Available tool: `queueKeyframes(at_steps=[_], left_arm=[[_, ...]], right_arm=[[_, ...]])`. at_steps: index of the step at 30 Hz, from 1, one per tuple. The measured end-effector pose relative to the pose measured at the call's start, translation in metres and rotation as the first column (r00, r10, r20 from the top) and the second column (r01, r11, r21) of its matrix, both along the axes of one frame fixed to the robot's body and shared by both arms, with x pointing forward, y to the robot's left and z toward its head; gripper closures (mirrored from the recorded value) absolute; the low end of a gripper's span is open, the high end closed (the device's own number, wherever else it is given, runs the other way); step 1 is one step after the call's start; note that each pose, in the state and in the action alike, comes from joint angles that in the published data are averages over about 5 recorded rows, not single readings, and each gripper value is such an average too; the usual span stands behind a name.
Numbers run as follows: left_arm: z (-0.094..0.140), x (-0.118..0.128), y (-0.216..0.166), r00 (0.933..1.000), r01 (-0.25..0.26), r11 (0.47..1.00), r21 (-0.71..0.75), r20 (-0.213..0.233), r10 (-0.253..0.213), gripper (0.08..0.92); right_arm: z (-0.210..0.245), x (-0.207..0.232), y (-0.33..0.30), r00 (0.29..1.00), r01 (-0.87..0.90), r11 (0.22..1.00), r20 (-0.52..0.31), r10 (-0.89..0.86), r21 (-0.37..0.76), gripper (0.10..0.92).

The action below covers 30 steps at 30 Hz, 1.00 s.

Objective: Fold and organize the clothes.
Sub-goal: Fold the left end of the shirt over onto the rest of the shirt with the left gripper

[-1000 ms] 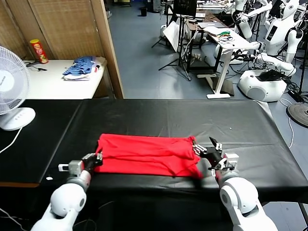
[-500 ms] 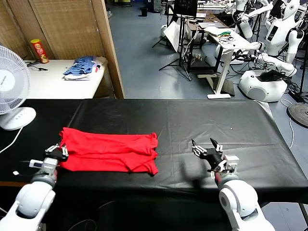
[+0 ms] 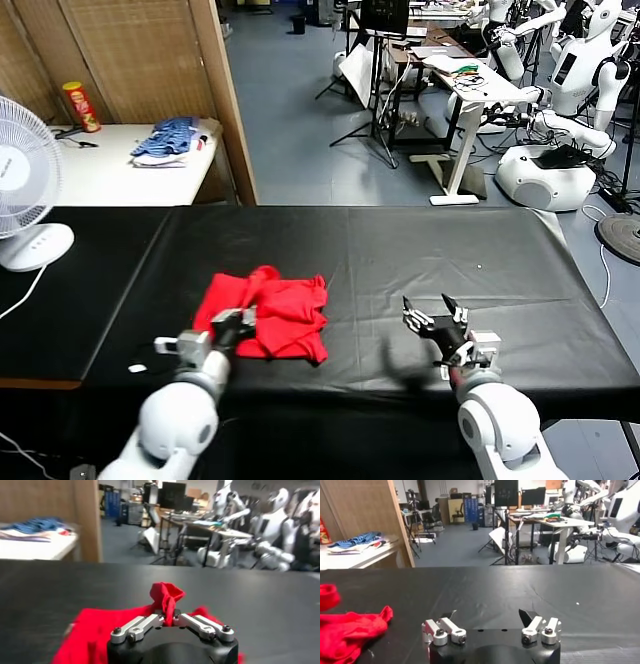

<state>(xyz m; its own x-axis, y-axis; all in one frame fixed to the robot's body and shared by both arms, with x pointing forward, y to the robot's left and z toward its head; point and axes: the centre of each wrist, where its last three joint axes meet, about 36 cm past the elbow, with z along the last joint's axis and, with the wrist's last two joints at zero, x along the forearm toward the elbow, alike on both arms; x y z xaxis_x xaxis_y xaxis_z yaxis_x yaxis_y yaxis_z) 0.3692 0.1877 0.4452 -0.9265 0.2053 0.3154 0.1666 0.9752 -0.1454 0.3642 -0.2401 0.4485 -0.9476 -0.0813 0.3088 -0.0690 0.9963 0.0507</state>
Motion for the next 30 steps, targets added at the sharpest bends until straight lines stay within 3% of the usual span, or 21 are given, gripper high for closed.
queueKeyframes(at_steps=[9, 16, 20, 24, 27, 30], left_arm=[[-0.008, 0.005, -0.039, 0.9995, 0.012, 0.995, -0.103, -0.027, -0.015, 0.838], [-0.011, 0.009, -0.051, 0.9998, 0.020, 0.990, -0.141, 0.002, -0.020, 0.804], [-0.010, 0.007, -0.053, 0.9981, 0.062, 0.988, -0.144, 0.014, -0.060, 0.623], [0.000, 0.003, -0.051, 0.9948, 0.100, 0.983, -0.151, 0.037, -0.095, 0.389], [0.006, 0.002, -0.043, 0.9927, 0.103, 0.984, -0.149, 0.079, -0.092, 0.257], [0.005, 0.001, -0.027, 0.9923, 0.076, 0.990, -0.120, 0.107, -0.063, 0.209]], right_arm=[[-0.002, -0.002, 0.005, 1.000, -0.003, 1.000, -0.002, 0.003, 0.003, 0.224], [-0.004, -0.002, 0.011, 0.999, -0.036, 0.999, 0.003, 0.036, 0.010, 0.224], [-0.006, 0.001, 0.016, 0.996, -0.087, 0.996, 0.013, 0.087, 0.020, 0.224], [-0.007, 0.006, 0.022, 0.989, -0.148, 0.988, 0.021, 0.148, 0.038, 0.224], [-0.007, 0.012, 0.030, 0.980, -0.199, 0.978, 0.025, 0.198, 0.056, 0.224], [-0.008, 0.019, 0.042, 0.969, -0.248, 0.967, 0.028, 0.247, 0.060, 0.224]])
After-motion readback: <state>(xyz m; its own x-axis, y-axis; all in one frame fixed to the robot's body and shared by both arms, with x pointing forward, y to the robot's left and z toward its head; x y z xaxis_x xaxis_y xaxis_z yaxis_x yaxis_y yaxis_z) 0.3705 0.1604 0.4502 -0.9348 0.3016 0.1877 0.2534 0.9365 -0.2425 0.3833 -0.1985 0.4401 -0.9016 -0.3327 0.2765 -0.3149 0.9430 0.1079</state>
